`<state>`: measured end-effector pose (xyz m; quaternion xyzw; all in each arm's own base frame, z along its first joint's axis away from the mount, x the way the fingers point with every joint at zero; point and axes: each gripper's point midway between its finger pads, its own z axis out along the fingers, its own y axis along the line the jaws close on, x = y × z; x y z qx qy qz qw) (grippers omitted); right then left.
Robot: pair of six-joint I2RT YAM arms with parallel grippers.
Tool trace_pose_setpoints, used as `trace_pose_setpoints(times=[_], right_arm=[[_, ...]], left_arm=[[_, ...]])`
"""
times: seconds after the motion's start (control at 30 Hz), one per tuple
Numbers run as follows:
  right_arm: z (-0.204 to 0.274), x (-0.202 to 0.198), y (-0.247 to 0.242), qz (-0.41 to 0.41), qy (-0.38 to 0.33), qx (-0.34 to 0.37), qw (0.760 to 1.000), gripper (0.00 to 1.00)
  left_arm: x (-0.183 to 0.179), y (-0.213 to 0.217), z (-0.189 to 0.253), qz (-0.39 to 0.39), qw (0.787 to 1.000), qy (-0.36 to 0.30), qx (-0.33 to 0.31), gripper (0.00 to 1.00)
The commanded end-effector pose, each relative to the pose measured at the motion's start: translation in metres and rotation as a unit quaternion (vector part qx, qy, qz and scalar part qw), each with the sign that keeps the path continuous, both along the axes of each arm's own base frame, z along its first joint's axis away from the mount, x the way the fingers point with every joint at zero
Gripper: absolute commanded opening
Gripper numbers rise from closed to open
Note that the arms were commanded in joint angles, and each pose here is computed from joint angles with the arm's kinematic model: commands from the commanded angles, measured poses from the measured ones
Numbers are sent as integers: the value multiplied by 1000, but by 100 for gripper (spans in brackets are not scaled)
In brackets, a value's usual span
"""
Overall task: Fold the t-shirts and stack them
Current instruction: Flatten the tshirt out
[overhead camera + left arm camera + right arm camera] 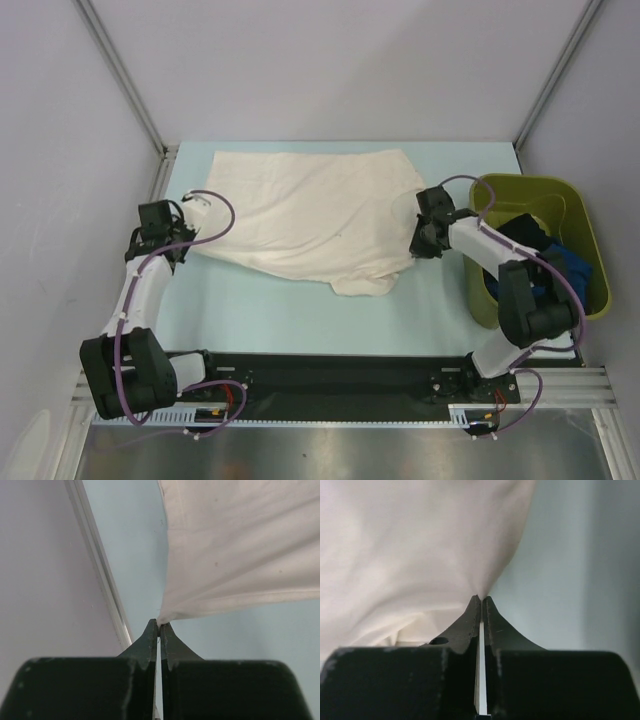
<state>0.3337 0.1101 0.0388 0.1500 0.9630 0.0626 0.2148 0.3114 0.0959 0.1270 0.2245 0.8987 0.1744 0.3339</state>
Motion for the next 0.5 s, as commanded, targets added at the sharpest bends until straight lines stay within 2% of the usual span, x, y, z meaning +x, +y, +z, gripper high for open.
trace_pose_setpoints(times=[0.0,0.13,0.23,0.37,0.47], right_arm=[[84,13,0,15,-93,-13,995,0],[133,-6,8,35,-128,-31,991,0],[161,-10,22,45,-154,-9,987,0],[174,28,42,61,-198,13,978,0],[149,65,43,67,-185,-7,980,3]], left_arm=[[11,4,28,8,999,-41,0,0],[16,4,30,8,999,-45,-1,0],[19,4,31,6,999,-46,-3,0],[23,5,32,7,999,-51,-2,1],[27,-1,31,-3,999,-52,-17,1]])
